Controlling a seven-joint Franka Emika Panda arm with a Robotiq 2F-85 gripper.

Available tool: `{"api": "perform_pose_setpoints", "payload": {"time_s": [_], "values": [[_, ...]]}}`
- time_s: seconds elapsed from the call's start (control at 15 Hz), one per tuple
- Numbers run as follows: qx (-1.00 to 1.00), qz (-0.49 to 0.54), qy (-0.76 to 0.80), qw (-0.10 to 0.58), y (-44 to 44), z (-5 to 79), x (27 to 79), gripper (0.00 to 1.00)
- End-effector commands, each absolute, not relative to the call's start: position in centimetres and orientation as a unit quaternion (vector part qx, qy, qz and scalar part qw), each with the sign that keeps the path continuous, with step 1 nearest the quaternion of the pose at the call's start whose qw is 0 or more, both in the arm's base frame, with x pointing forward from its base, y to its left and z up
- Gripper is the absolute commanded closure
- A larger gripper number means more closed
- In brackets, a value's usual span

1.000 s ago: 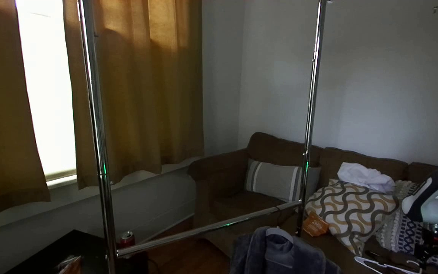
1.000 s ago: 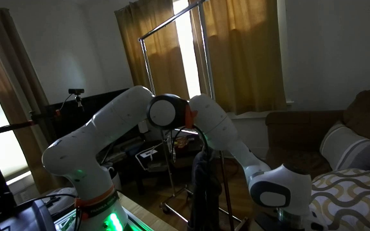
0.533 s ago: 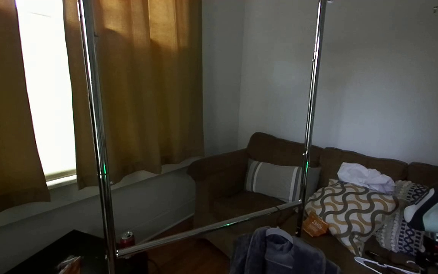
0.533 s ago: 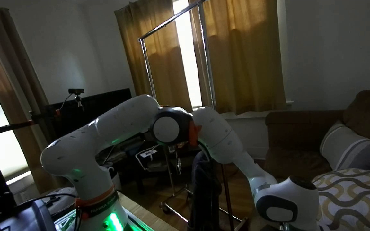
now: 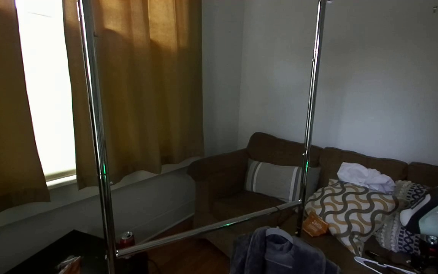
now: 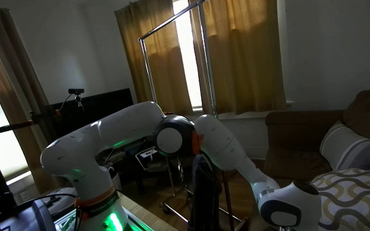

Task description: Place the white clothes hanger on the top rail

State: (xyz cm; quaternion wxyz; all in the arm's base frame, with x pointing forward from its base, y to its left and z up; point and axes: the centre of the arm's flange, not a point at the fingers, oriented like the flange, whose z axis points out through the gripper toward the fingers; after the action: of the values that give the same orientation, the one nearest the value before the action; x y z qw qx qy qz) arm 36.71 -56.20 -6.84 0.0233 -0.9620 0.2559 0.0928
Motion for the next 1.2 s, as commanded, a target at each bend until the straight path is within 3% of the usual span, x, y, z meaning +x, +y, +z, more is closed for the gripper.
{"api": "perform_pose_setpoints", "payload": {"time_s": [0.0,0.4,0.53,1.13], "values": [[-0.960,0.098,0.262,0.007,-58.2,-10.9,37.5,0.00],[-0.966,0.098,0.240,-0.028,-58.9,-13.1,36.8,0.00],[-0.966,0.098,0.236,-0.030,-59.1,-13.7,36.7,0.26],[-0.970,0.094,0.222,-0.025,-59.0,-14.4,37.0,0.95]]}}
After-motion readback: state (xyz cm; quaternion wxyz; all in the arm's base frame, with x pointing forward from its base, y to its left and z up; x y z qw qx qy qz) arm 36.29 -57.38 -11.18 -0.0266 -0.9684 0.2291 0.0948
